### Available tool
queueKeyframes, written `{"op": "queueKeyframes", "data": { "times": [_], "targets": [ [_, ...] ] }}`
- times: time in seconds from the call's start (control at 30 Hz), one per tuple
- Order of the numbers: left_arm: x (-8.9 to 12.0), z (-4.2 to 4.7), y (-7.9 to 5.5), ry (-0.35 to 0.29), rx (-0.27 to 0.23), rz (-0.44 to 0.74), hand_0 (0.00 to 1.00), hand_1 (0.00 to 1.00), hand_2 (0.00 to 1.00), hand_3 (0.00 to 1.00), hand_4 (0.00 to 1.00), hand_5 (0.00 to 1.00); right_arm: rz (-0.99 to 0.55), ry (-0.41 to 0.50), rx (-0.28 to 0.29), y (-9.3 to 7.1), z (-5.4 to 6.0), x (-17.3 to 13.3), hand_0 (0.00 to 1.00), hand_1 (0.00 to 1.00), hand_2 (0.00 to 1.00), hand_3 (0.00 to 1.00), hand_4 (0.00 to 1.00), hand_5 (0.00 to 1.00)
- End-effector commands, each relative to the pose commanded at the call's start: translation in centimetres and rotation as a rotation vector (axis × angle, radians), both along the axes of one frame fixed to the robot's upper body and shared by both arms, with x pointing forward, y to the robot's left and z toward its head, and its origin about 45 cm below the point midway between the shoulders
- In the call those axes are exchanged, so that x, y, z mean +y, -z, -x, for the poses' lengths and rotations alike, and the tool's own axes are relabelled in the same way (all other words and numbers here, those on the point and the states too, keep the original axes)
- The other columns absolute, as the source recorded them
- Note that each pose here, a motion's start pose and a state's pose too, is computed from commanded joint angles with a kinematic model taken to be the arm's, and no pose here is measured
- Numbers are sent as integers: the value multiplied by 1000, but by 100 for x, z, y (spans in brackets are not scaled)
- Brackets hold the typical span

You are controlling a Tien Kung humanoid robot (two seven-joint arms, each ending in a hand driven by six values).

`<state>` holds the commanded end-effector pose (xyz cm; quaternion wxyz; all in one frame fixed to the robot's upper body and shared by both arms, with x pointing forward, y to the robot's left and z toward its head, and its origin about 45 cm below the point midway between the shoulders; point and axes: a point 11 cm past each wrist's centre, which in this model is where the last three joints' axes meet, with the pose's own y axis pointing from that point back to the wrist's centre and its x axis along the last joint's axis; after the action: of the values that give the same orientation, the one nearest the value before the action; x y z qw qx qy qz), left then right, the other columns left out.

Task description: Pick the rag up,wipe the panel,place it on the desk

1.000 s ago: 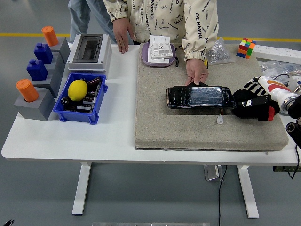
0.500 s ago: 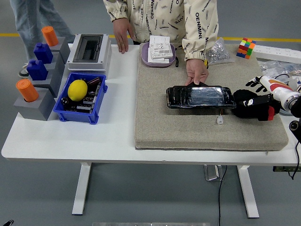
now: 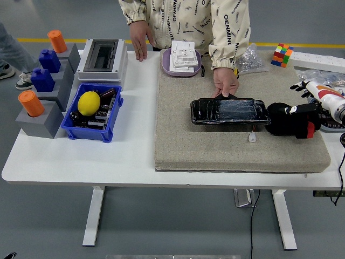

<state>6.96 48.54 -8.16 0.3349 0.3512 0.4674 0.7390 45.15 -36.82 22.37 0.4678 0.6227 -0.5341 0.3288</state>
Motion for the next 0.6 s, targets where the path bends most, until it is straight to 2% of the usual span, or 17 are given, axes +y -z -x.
{"op": "queueKeyframes", "data": {
  "times": [0.03, 0.3, 0.33, 0.4, 0.5, 0.6],
  "targets": [
    [0, 0, 0, 0, 0, 0, 723, 716, 767, 627, 694, 572, -4, 1, -13, -22, -4, -2, 789, 742, 835, 845, 998, 489],
    [6, 13, -1, 3, 4, -2, 723, 716, 767, 626, 693, 572, -62, 34, -233, -409, -26, -94, 782, 741, 826, 835, 998, 479],
    [6, 15, 0, 3, 4, -1, 723, 716, 767, 626, 693, 572, -51, 41, -281, -494, -18, -130, 782, 741, 826, 835, 998, 479],
    [7, 20, 0, 3, 6, -2, 723, 716, 767, 627, 693, 572, -26, 47, -331, -580, -6, -167, 768, 725, 809, 817, 998, 456],
    [5, 31, 3, 3, 8, -1, 723, 716, 767, 627, 693, 572, 44, 56, -437, -739, 29, -255, 768, 725, 809, 817, 998, 456],
    [1, 34, 5, 4, 10, -1, 723, 716, 767, 626, 692, 572, 91, 52, -489, -801, 60, -296, 759, 717, 792, 808, 998, 475]
  ]
}}
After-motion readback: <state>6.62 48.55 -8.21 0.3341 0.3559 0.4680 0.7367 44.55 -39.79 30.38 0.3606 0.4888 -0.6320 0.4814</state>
